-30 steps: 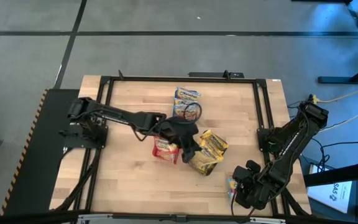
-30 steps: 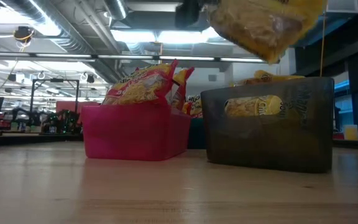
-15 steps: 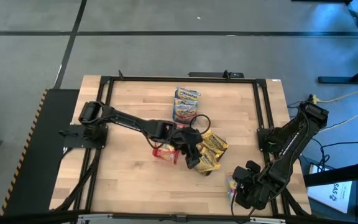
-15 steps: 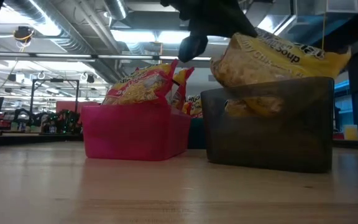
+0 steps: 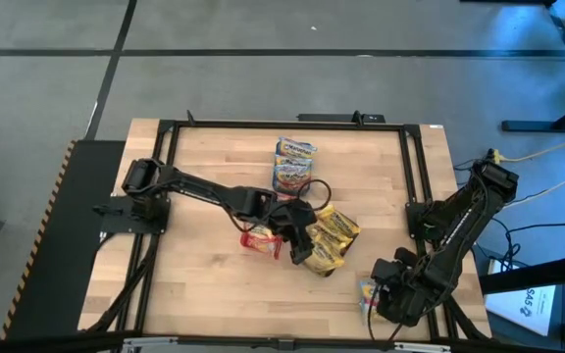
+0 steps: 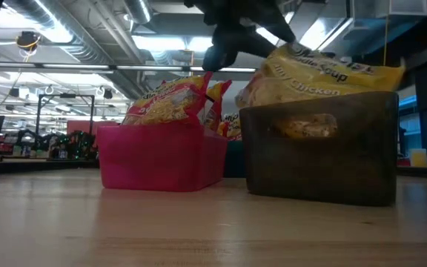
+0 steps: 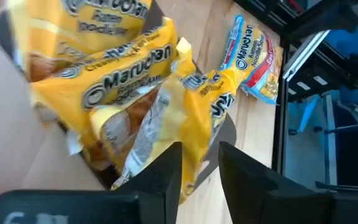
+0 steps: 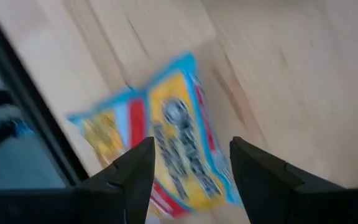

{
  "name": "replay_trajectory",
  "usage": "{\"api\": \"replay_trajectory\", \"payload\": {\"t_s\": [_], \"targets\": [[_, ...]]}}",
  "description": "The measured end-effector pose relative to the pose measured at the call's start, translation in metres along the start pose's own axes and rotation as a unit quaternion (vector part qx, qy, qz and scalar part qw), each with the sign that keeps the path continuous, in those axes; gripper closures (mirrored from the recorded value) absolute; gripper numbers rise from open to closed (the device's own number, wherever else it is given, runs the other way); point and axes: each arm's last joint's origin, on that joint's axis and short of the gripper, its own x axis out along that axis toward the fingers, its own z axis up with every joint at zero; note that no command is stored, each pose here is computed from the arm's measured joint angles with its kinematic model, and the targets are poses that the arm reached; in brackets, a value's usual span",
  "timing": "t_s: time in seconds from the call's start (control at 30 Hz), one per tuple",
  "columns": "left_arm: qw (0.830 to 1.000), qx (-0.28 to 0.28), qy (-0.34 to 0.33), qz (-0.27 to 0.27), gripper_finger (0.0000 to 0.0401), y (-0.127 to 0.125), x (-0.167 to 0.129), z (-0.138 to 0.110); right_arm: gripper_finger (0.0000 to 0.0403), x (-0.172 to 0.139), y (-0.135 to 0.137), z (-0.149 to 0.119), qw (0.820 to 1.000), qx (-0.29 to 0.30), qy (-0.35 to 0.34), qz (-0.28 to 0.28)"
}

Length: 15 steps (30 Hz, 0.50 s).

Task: Sort Maruchan noodles
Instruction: Put the yellow bag into the black bin

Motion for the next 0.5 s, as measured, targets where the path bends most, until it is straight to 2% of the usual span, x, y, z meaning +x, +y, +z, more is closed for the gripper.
{"api": "replay_trajectory", "payload": {"t_s": [0.2, 0.5], "targets": [[0.998, -0.012, 0.049, 0.042, 0.0299, 0.008, -0.016, -0.005, 0.0198, 0.001, -0.007, -0.005, 0.997, -0.017, 0.064, -0.027], [0.997, -0.007, 0.052, 0.065, 0.0299, -0.002, -0.01, -0.018, 0.0198, 0.002, -0.006, -0.005, 0.997, -0.019, 0.072, -0.018]]}}
